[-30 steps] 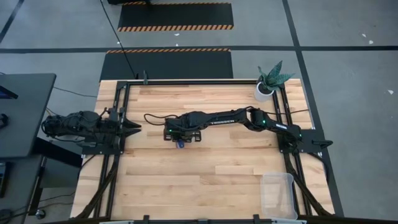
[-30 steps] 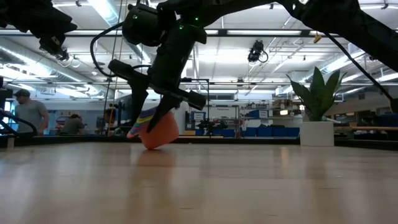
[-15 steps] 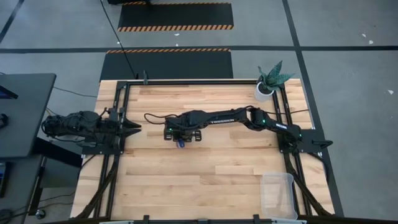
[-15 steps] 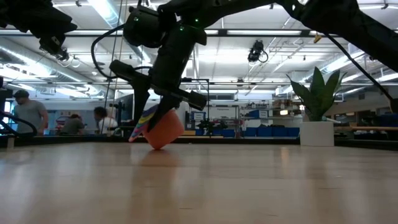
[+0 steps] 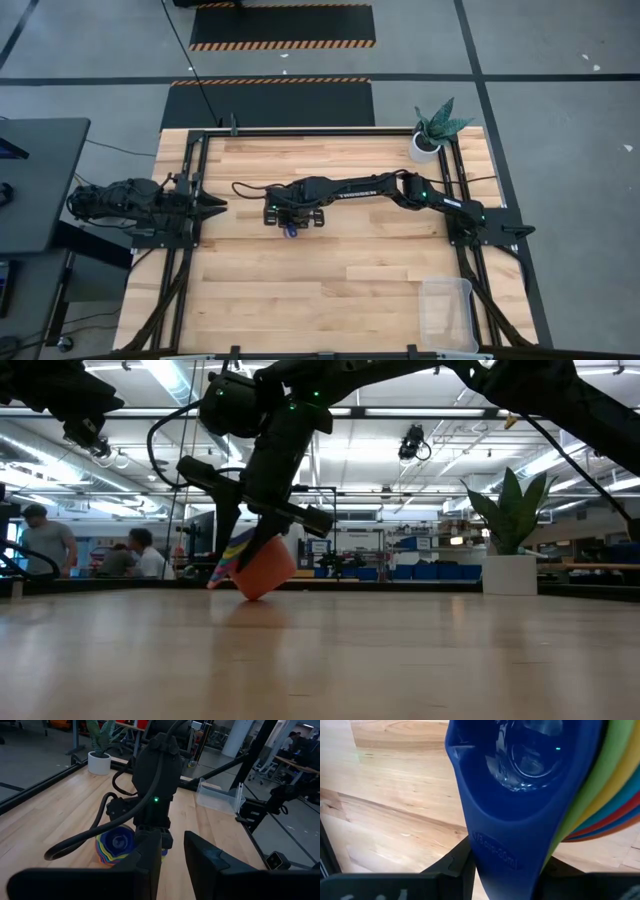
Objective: Nest measuring cups in basket
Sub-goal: Put the nested measuring cups into the transparent bin
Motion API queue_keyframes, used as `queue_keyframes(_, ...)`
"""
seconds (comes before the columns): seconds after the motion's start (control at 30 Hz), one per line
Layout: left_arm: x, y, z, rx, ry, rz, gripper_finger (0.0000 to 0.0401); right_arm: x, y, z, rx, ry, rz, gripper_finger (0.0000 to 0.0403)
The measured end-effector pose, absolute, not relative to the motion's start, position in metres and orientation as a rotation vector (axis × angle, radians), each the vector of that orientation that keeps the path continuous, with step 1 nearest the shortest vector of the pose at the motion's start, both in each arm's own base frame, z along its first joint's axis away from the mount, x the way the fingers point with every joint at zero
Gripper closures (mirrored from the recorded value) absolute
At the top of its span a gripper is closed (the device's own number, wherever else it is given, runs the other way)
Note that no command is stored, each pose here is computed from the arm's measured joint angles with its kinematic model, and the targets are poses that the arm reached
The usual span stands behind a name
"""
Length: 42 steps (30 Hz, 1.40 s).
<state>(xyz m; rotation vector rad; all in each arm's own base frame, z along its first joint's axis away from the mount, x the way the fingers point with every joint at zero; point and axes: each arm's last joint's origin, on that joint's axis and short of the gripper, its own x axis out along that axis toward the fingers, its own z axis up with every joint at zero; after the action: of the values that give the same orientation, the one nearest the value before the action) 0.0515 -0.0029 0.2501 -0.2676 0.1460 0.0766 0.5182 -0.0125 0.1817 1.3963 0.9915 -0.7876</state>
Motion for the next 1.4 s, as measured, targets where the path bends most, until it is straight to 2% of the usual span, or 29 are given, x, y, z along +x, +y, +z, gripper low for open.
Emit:
queue_keyframes(1.13, 0.0515, -0.0029, 0.2502, -0.268, 0.146, 0.076, 0.031, 0.5176, -0.014, 0.1816, 1.355, 0.955, -0.829, 0.0284)
queue_keyframes(1.4, 0.0515, -0.0029, 0.2501, -0.268, 0.146, 0.077, 0.031, 0.5184, -0.0137, 0.182, 1.304, 0.976, -0.773, 0.0284)
